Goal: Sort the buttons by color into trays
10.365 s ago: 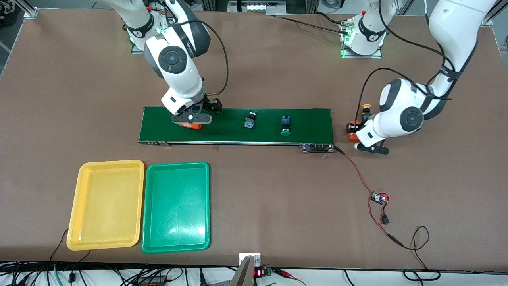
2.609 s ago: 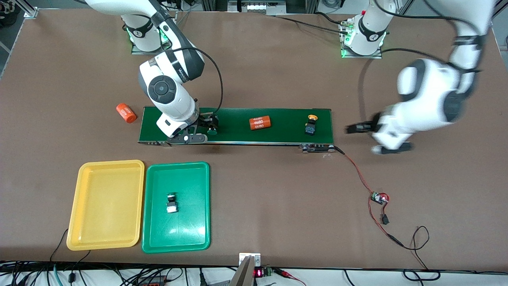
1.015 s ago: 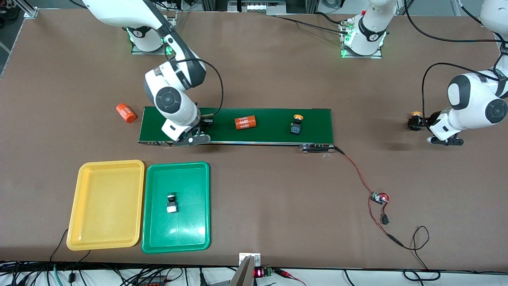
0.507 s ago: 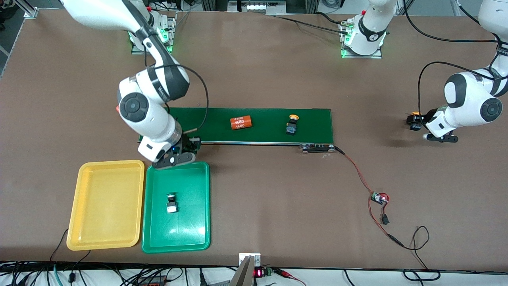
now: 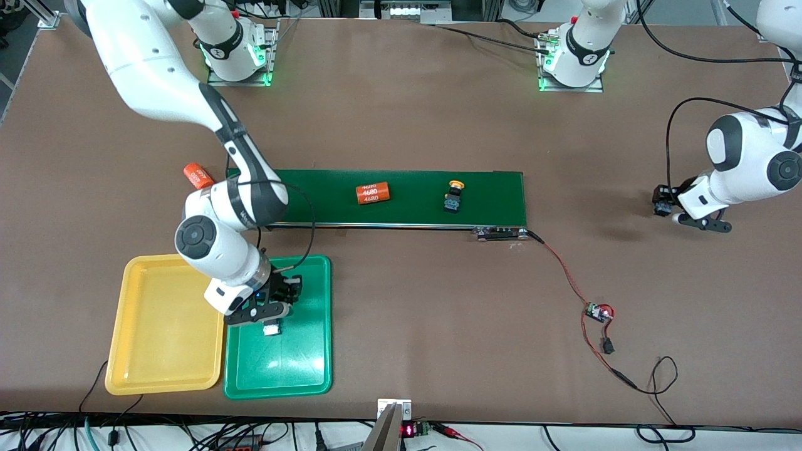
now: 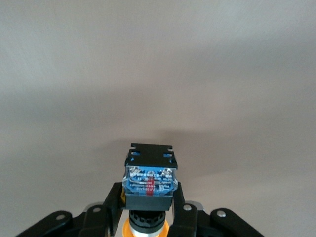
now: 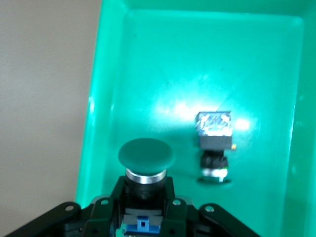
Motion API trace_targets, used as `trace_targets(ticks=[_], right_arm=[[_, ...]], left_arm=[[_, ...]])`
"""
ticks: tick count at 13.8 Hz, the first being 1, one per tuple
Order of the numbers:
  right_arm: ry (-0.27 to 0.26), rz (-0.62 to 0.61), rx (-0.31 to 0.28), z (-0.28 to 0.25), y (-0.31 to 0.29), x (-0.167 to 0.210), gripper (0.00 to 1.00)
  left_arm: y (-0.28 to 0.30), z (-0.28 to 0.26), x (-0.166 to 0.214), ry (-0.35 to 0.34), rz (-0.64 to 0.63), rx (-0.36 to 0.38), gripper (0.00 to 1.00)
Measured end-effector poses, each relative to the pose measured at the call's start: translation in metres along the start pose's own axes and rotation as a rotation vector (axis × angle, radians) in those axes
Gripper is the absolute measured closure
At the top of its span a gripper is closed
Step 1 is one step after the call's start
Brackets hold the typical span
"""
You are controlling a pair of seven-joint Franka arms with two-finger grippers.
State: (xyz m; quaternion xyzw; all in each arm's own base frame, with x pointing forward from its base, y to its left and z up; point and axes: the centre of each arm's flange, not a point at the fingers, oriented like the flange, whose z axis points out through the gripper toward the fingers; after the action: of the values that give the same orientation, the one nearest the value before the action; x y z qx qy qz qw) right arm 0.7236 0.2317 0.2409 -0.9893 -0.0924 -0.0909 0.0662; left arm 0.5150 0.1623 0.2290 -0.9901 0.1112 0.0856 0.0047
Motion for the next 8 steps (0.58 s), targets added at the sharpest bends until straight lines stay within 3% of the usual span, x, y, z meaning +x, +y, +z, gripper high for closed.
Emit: trace_targets(ticks=[3,5,6,8], right_arm=[[0.01,-0.002,0.005,0.012,0.001,0.0,0.67],[0.013,-0.004,0.007,0.011,-0.001,0.001,0.67],[0.014,-0.004,0.007,0.011,-0.001,0.001,0.63],[0.017,0.002,0.005,0.009,0.004,0.003,0.43]], left_arm=[[0.067,-0.063,0.035,0.063,0.099,0.082,0.56],[0.122,-0.08,0.047,0.06,0.105,0.094,0.56],[0.152,-0.083,0.053,0.06,0.094,0.08,0.56],[0.212,-0.083,0.061,0.052,0.051,0.024,0.56]])
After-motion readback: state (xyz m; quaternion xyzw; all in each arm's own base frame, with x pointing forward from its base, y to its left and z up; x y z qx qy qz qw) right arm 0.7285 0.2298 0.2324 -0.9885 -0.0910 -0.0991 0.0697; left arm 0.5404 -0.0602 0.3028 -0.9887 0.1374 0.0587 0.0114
